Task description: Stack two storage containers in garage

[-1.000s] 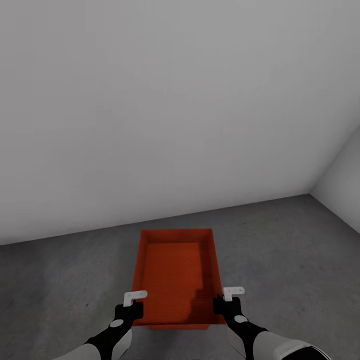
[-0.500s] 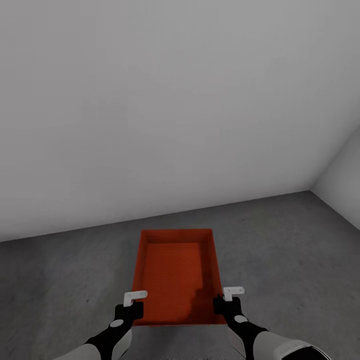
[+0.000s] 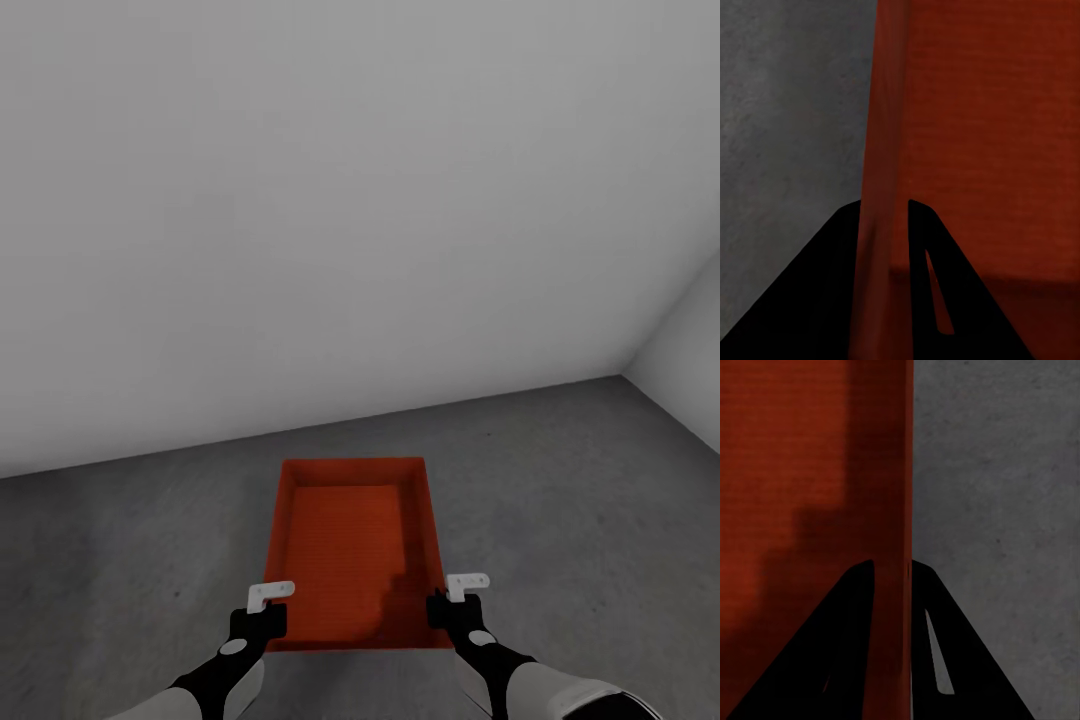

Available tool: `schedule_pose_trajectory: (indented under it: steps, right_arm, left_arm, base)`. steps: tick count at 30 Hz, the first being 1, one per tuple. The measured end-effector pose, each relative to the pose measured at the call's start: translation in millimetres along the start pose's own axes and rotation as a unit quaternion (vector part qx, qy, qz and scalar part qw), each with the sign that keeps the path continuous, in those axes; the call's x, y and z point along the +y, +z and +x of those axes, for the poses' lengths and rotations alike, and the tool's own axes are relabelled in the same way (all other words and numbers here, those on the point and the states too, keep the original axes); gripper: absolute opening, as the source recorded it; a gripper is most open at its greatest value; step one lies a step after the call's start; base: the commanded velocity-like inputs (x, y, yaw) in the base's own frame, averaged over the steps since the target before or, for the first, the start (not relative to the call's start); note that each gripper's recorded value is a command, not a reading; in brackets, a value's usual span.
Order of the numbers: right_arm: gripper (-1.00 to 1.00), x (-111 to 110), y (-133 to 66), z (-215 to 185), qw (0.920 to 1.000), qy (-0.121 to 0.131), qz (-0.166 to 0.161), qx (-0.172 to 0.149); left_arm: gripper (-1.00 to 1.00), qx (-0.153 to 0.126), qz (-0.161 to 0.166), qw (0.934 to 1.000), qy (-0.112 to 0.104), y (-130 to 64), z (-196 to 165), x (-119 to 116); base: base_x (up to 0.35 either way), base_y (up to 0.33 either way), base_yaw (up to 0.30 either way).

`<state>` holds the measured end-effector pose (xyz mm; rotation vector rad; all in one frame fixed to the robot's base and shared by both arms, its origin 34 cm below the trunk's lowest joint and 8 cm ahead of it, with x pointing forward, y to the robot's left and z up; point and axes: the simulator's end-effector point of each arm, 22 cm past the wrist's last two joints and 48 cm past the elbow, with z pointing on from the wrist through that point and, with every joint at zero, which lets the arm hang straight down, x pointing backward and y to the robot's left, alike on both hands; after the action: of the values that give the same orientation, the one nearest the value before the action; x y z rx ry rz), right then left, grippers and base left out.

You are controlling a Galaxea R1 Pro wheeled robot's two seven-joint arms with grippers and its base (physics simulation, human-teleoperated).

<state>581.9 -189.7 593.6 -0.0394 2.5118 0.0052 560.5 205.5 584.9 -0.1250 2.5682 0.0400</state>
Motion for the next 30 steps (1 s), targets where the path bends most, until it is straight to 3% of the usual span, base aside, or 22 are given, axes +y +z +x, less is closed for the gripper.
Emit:
schedule_pose_trajectory:
  steps: [30]
  right_arm:
    - [-1.0,3.8,-0.2,-2.5,1.0,-0.006,0.0,-0.006]
  left_arm:
    - [-1.0,-0.004,-0.001,1.0,-0.003,-0.6,1.4,3.7]
  base:
    - [0.0,0.0,0.0]
